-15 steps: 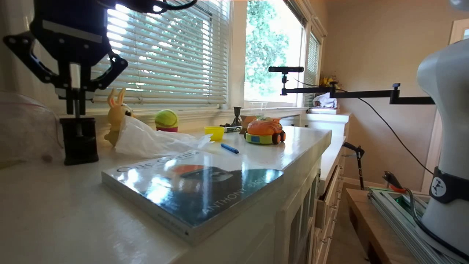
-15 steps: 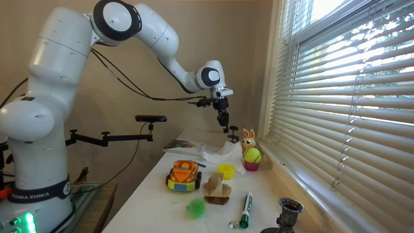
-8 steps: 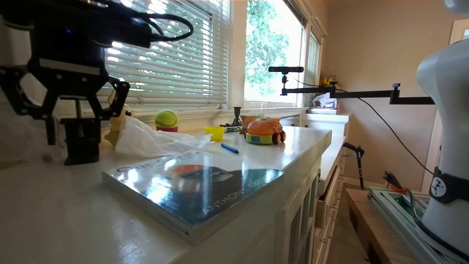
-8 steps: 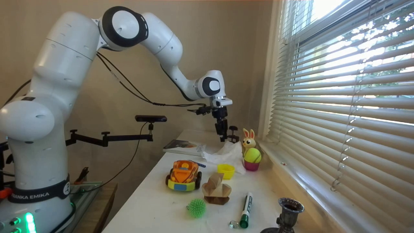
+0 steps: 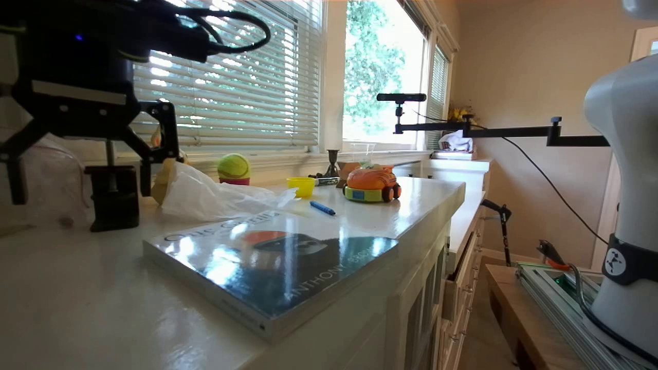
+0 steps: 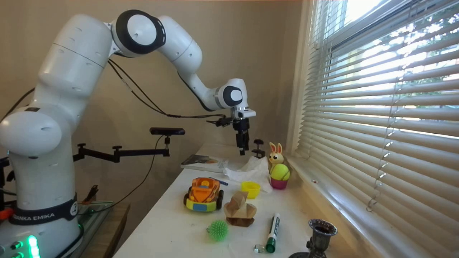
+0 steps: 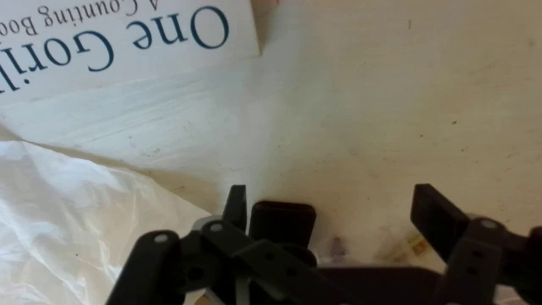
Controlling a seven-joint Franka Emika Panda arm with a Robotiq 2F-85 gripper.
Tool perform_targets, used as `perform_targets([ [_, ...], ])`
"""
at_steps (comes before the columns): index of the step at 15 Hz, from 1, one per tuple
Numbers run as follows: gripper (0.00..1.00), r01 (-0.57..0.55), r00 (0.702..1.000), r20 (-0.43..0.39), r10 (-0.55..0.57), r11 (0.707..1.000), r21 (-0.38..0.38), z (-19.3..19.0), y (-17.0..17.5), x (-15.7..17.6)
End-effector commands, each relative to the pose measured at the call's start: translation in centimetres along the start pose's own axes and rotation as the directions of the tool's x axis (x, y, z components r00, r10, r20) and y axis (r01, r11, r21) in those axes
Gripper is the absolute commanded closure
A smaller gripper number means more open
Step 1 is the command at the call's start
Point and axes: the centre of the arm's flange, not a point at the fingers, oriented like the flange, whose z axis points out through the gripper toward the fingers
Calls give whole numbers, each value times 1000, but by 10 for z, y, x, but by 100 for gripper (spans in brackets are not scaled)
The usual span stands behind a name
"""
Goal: Rotate the black clamp.
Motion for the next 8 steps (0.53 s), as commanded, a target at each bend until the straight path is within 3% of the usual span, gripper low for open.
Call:
perform_targets([
  [1,0,166,983,80,-164,986,-21,-25,-15,-7],
  [4,0,287,954,116,-277,955,-74,-56,-9,-16],
  [8,0,313,948,112,-298,935,-169,-94,14,-12],
])
